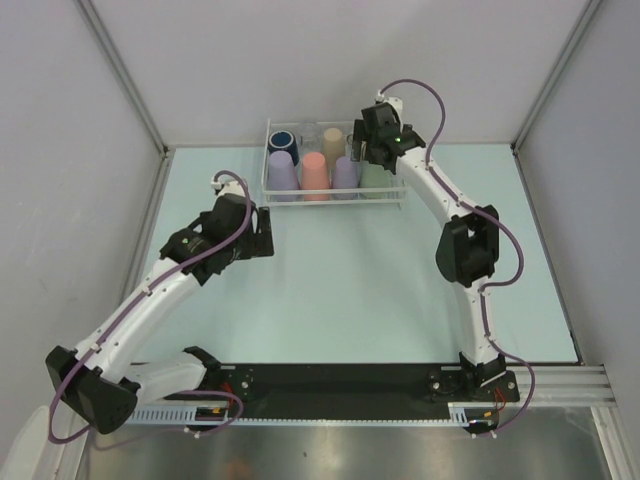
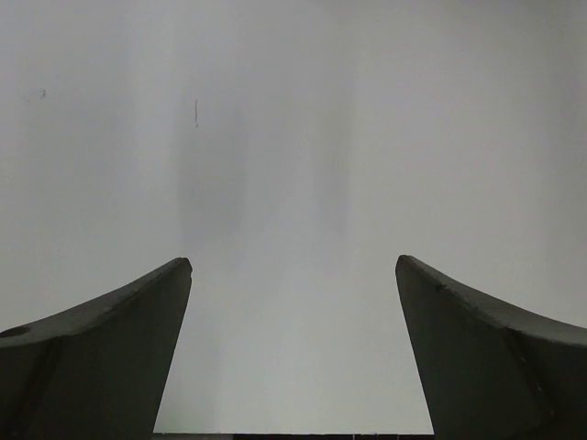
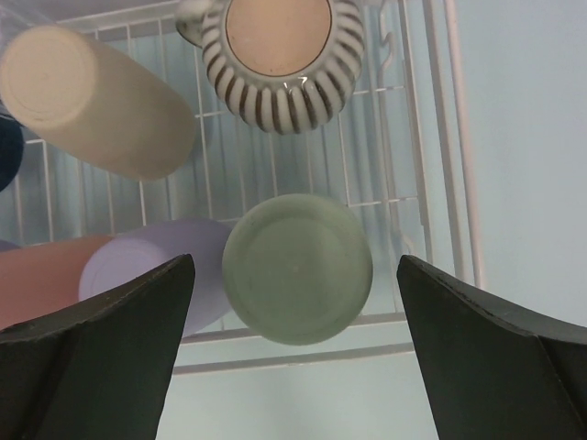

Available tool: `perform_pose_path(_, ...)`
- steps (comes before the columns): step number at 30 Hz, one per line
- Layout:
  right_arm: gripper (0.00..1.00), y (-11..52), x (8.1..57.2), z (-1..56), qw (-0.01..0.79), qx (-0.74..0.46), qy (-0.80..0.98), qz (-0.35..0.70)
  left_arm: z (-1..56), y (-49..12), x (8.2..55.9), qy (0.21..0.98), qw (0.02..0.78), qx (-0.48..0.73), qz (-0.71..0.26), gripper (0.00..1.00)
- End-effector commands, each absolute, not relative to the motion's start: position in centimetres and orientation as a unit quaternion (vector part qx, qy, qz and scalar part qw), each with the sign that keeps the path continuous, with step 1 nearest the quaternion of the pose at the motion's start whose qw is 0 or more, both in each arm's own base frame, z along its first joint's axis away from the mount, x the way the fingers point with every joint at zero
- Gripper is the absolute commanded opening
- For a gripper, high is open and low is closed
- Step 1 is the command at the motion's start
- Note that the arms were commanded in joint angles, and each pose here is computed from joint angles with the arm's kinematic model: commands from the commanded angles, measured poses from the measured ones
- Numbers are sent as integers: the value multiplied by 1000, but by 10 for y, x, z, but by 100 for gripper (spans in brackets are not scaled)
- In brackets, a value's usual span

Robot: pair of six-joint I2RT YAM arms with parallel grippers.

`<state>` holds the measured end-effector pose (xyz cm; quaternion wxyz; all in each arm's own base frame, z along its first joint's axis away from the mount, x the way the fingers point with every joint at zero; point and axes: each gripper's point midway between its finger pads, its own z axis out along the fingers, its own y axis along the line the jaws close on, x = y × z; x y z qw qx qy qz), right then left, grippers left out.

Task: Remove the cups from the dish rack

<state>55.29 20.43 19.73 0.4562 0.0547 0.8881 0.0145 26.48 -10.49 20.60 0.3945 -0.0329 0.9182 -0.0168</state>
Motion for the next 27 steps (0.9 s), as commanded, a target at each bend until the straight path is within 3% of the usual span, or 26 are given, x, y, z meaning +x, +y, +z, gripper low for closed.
perform_pose_path(1, 100, 215, 564, 208, 476, 57, 877, 33, 204, -102, 269, 917, 397, -33, -7, 100)
perform_pose_path(12, 98, 208, 578, 198, 479, 67, 875, 23, 197, -103, 272, 921, 387, -33, 0, 100)
perform_pose_path(26, 46, 199, 575, 186, 469, 75, 880, 9, 195, -107, 277, 923, 383, -30, 1, 100)
perform_pose_path(27, 30, 198, 575, 188, 471, 77, 879, 9, 195, -108, 277, 924, 382, -31, 0, 100)
